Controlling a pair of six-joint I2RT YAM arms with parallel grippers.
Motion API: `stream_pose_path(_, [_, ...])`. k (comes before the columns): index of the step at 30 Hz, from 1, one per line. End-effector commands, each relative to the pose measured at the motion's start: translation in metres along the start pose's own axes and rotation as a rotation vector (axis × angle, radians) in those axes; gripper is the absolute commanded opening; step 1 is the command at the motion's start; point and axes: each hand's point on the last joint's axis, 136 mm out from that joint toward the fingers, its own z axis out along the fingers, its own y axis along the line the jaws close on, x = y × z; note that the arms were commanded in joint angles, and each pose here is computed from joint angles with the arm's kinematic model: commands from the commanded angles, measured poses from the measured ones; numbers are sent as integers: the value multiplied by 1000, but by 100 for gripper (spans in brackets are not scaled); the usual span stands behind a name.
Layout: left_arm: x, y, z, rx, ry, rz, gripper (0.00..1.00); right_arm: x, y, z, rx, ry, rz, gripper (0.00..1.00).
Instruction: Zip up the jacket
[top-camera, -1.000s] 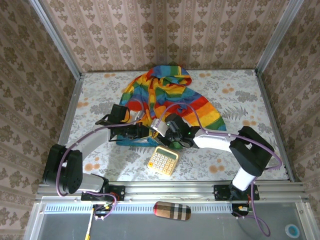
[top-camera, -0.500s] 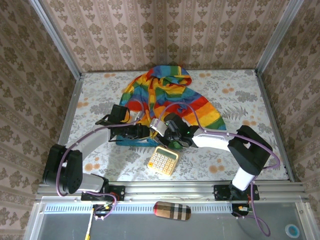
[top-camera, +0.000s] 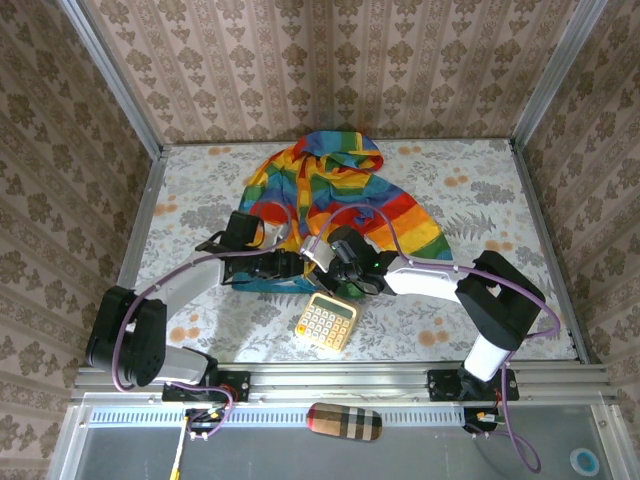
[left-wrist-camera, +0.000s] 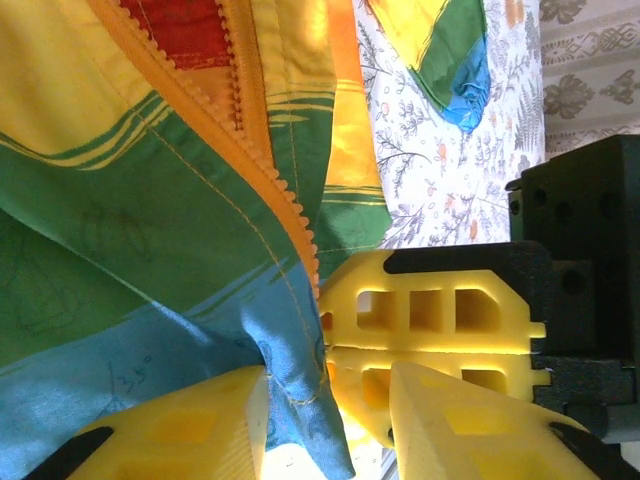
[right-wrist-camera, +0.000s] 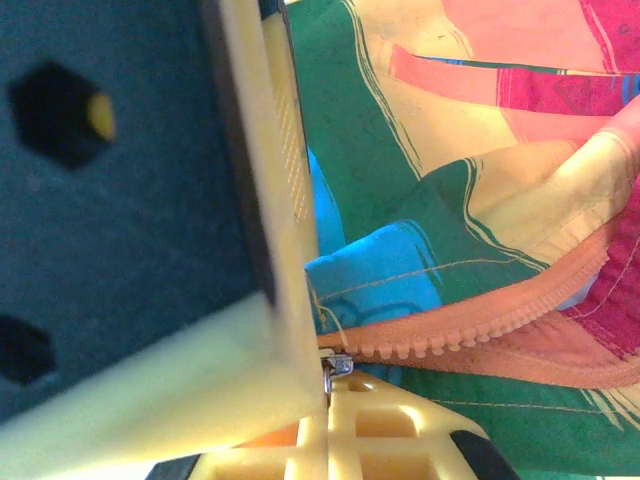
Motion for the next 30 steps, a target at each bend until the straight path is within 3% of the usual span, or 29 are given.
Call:
stream_pose_path(1, [7, 12, 4, -45, 13, -24, 29, -12, -2, -2, 6, -17, 25, 0])
stream_pose_path(7, [17, 14, 1, -109, 3, 11, 0, -11, -11, -4, 53, -2, 76, 0])
stream_pose_path(20, [35, 15, -19, -174, 11, 45, 0, -13, -42, 3, 178, 66, 135, 0])
stream_pose_path(30, [49, 22, -31, -238, 20, 51, 0, -22, -49, 4, 177, 77, 125, 0])
